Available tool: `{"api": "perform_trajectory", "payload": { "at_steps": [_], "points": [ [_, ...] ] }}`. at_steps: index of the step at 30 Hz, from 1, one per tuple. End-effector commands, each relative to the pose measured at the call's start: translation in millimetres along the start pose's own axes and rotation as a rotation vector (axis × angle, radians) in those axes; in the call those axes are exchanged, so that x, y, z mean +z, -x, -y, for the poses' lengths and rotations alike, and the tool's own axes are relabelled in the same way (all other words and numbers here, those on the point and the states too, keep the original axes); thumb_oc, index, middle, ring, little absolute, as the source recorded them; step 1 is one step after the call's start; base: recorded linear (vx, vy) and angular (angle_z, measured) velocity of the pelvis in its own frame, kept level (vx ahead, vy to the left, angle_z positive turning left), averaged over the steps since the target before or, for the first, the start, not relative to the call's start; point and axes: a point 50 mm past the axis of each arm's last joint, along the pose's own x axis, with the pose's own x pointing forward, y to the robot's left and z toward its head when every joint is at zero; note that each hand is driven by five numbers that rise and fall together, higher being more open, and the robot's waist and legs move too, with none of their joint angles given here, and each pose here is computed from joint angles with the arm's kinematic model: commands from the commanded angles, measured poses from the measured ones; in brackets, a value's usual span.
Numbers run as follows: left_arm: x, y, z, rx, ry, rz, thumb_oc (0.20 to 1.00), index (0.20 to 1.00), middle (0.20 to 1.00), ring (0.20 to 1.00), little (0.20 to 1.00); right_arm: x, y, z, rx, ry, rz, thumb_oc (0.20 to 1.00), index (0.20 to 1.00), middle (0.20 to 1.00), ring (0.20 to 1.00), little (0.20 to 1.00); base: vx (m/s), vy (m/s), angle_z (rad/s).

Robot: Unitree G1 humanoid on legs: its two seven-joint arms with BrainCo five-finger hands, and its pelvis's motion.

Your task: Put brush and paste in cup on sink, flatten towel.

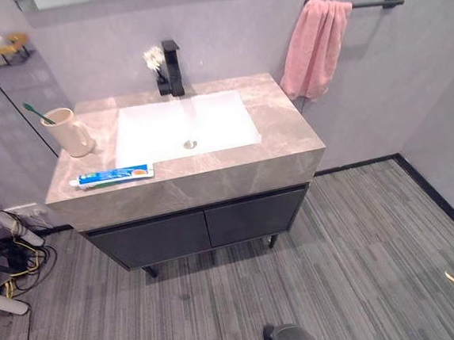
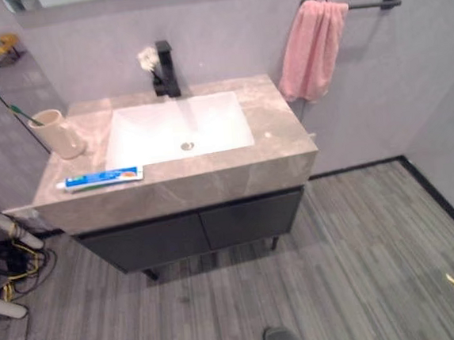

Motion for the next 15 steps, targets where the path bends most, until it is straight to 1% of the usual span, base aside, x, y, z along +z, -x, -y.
{"api": "perform_trajectory", "payload": {
  "at_steps": [1,5,7,12,15],
  "points": [
    [14.6,-1.1,-13.2,0.026,-0.008,0.054,1.0,1.0,1.0,1.0,1.0,-4.5,1.7,15.6,-0.035,0.03,-0.012,1.0,1.0,1.0,1.0,1.0,0.14,-0.049,0.13],
    [11.0,-0.8,-12.1,0.029,0.029,0.042,1.0,1.0,1.0,1.0,1.0,-9.6,2.3,16.6,-0.036,0.035,-0.036,1.0,1.0,1.0,1.0,1.0,0.23,-0.122,0.32],
    [8.1,-0.7,-8.6,0.018,0.031,0.033,1.0,1.0,1.0,1.0,1.0,-6.8,2.1,17.9,-0.038,0.035,-0.028,1.0,1.0,1.0,1.0,1.0,0.22,-0.132,0.0],
    [14.0,-1.2,-11.1,0.027,0.017,0.051,1.0,1.0,1.0,1.0,1.0,16.1,1.3,25.8,-0.063,-0.009,0.06,1.0,1.0,1.0,1.0,1.0,0.19,-0.114,-0.01],
    [28.5,-1.9,-15.7,0.043,-0.004,0.103,1.0,1.0,1.0,1.0,1.0,27.5,1.3,25.5,-0.061,0.024,0.109,1.0,1.0,1.0,1.0,1.0,0.14,-0.1,-0.01]
  ]
}}
